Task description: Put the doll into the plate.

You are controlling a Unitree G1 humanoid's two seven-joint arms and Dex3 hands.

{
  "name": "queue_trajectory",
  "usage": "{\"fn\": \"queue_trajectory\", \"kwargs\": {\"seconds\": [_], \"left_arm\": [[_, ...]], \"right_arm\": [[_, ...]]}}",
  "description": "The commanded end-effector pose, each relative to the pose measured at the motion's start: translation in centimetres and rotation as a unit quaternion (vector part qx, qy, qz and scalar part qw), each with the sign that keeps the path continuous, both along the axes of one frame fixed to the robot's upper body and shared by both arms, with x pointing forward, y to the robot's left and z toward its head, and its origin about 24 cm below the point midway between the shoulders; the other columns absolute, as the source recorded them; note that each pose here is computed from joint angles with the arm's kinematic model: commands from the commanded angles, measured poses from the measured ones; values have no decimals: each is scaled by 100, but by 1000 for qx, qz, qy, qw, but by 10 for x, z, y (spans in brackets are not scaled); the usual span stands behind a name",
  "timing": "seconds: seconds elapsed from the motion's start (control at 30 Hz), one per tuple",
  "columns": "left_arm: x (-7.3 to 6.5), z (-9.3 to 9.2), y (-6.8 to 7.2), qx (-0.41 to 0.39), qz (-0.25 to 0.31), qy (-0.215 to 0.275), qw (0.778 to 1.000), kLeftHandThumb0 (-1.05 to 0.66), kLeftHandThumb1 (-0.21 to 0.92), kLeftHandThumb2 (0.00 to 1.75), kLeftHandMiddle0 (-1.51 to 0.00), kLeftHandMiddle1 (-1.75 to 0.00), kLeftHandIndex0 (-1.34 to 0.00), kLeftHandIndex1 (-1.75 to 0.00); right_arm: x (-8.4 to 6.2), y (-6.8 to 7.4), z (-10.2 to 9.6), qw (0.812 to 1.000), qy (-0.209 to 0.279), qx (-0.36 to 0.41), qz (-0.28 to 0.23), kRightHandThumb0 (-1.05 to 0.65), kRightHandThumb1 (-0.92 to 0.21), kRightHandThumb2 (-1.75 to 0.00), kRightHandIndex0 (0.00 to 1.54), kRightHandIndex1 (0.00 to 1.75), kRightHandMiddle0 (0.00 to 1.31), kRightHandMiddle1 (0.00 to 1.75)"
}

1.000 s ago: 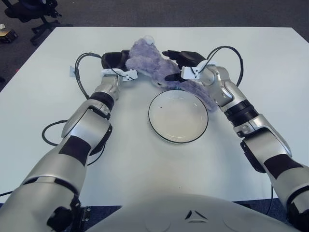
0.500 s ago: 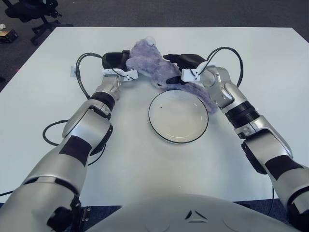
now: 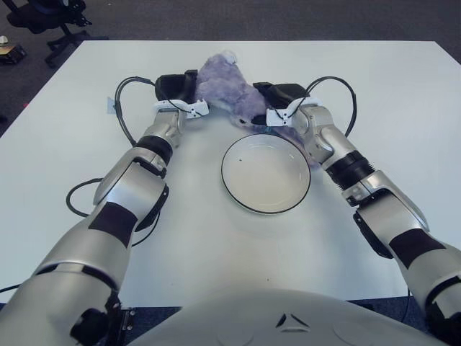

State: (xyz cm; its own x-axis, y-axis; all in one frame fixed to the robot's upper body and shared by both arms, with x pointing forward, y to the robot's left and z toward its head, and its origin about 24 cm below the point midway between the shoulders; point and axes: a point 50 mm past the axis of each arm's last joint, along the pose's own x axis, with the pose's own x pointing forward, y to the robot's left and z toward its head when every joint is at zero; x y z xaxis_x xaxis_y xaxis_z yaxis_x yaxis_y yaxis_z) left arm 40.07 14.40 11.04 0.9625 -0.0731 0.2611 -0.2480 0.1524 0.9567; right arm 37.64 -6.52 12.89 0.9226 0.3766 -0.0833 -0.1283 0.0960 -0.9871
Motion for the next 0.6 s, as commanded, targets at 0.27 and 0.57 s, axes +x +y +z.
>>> {"fn": "queue_trajectory", "kwargs": {"seconds": [0.27,0.57], "left_arm": [[3,15,-9,-14,-22,-35,999,13,60,73,-82,-175,-63,-175],[3,15,-11,-17,-23,-37,999,13,59,75,-82,-175,-64,-175]], "right_arm": [[2,-1,-7,1000,9,-23,-4,-64,-92,-20,64,144,36,0],[5,2,-6,999,3,-36,-12,-57,-92,-17,63,150,53,7]]}}
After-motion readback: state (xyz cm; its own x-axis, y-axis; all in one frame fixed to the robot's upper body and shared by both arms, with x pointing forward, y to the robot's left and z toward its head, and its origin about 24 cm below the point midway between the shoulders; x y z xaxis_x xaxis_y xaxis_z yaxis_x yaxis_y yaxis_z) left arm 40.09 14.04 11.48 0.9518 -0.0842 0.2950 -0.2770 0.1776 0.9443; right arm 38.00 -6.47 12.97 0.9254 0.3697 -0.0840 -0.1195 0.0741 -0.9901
